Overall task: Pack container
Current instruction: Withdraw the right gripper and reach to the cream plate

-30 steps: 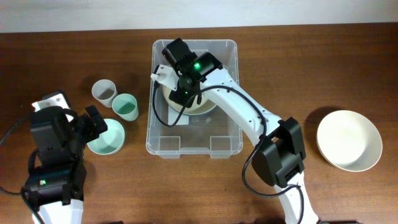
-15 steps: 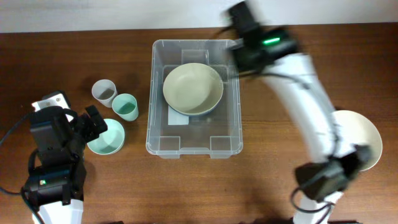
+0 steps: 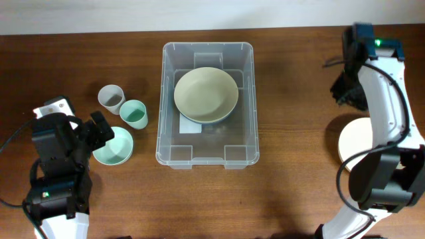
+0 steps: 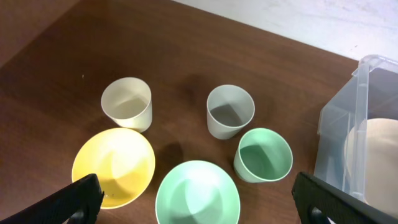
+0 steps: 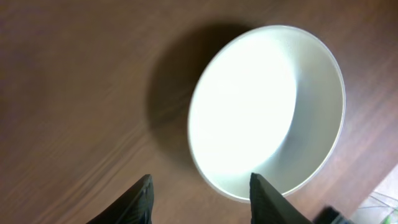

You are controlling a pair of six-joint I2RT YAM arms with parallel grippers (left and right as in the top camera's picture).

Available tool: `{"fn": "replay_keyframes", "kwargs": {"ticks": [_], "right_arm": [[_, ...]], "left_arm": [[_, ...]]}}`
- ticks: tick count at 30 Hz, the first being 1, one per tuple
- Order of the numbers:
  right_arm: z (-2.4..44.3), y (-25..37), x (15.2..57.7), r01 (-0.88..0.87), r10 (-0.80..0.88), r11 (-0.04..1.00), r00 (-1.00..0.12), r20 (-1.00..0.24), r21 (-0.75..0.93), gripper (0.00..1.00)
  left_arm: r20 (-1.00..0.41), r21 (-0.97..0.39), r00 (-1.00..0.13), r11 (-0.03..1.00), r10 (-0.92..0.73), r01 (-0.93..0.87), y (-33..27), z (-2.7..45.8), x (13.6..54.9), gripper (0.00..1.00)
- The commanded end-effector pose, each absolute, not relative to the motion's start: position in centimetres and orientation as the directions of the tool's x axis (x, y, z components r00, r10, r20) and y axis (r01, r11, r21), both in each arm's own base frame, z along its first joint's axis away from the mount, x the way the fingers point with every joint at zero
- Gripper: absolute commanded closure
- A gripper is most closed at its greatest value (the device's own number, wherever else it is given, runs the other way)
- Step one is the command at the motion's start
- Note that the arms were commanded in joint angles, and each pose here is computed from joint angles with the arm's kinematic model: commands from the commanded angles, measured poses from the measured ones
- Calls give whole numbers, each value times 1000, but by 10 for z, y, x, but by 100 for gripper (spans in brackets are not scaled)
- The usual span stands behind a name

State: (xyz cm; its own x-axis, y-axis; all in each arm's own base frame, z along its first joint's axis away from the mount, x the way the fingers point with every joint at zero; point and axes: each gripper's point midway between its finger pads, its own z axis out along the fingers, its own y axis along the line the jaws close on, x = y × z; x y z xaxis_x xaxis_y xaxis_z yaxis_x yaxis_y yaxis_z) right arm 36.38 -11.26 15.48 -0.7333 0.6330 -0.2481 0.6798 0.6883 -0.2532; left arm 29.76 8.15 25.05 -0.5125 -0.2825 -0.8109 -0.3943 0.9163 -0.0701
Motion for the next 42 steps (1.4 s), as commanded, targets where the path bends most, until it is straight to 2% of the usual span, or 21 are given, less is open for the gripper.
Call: {"fn": "replay_keyframes", "kwargs": {"ticks": [1, 6, 15, 24, 34, 39, 42], "right_arm": [[108, -131, 337, 728, 712, 619, -679, -179, -295, 54], [55, -143, 317, 737, 733, 601, -663, -156, -308, 48], [18, -142, 311, 736, 723, 610, -668, -176, -293, 44], [36, -147, 336, 639, 607, 717, -769, -202, -277, 43], [128, -128, 383, 629, 541, 767, -741, -398, -130, 43], [120, -103, 387, 599, 522, 792, -765, -376, -120, 43], [102, -98, 380, 654, 584, 746, -732, -350, -125, 43]], "left_arm": [[-822, -80, -488, 909, -292, -409, 85, 259, 299, 1], [-822, -80, -488, 909, -292, -409, 85, 259, 299, 1], [-822, -80, -488, 909, -292, -409, 85, 259, 299, 1], [-822, -80, -488, 909, -292, -409, 85, 259, 299, 1], [-822, -80, -488, 909, -292, -409, 85, 259, 299, 1], [-822, -80, -488, 909, -292, -409, 85, 259, 299, 0], [-822, -80, -488, 909, -292, -409, 85, 259, 299, 1]]}}
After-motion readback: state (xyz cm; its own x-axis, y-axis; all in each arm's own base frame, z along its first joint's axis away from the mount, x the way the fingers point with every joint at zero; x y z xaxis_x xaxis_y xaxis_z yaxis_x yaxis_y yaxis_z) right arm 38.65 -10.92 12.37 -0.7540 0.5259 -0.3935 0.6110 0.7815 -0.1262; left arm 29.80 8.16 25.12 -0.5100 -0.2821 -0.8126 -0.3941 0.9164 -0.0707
